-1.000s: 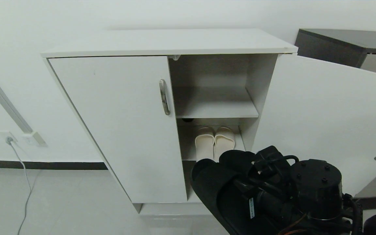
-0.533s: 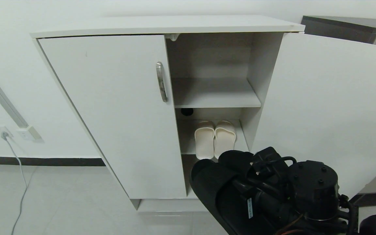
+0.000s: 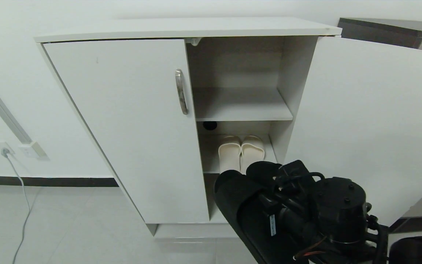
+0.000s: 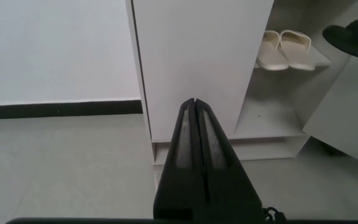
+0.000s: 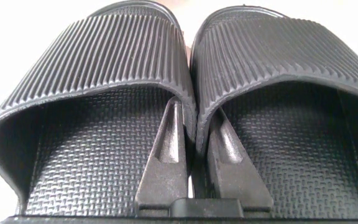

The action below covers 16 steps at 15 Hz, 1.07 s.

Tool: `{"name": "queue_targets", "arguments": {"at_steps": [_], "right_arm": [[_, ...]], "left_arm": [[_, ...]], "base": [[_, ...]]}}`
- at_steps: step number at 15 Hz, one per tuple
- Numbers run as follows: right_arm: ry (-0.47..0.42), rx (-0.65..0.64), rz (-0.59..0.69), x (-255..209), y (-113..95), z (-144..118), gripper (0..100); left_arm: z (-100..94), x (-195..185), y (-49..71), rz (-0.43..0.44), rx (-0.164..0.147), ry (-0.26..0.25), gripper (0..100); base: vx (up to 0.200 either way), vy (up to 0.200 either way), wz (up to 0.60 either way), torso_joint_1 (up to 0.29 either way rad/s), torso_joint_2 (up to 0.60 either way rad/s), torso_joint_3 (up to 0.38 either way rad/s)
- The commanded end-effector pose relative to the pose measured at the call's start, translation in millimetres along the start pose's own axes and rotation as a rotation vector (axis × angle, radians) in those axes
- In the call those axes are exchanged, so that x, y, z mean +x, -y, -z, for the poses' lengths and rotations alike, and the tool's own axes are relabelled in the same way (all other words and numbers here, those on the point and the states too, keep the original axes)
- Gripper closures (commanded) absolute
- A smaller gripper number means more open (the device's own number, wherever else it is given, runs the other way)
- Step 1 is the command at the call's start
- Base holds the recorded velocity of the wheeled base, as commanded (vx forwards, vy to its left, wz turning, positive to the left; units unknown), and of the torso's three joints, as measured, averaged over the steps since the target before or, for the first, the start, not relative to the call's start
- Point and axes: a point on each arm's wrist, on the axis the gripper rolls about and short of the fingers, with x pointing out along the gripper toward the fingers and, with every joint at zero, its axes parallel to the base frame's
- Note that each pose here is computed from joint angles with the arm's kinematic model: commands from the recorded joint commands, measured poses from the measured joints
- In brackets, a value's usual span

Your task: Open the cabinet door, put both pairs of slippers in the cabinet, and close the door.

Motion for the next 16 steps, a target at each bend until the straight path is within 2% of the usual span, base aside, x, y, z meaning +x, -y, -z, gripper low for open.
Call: {"name": "queue_targets", "arguments": {"at_steps": [1,4,6,8,11,14,16], "right_arm": [[-0.016,0.029,0.096,18.1,-21.9,-6.9,100],[-0.029,0.103,0.312,28.2,-37.1,-37.3,100],[-0.024,0.143,0.411,29.4,-41.4,-54.6,100],[-0.014,0.169,0.418,28.4,-43.3,-66.6,100],[-0.011,0.169,0.422,28.1,-44.0,-68.5,100],[0.003,0.149,0.416,23.5,-48.9,-72.9,100],[0.031,0.138,0.412,25.2,-51.5,-86.3,100]], "left_arm": [[0.1,0.1,0.0,0.0,0.001,-0.001,100],[0.1,0.1,0.0,0.001,0.004,-0.001,100],[0.1,0.1,0.0,0.001,0.002,-0.001,100],[0.1,0.1,0.0,0.001,0.002,-0.001,100],[0.1,0.1,0.0,0.001,0.002,-0.001,100],[0.1,0.1,0.0,0.001,0.002,-0.001,100],[0.1,0.1,0.0,0.001,0.002,-0.001,100]], "base": [[0.0,0.0,0.0,0.0,0.0,0.0],[0.0,0.0,0.0,0.0,0.0,0.0],[0.0,0.0,0.0,0.0,0.0,0.0],[0.0,0.0,0.0,0.0,0.0,0.0],[0.0,0.2,0.0,-0.002,0.0,0.001],[0.0,0.0,0.0,0.0,0.0,0.0],[0.0,0.0,0.0,0.0,0.0,0.0]]}}
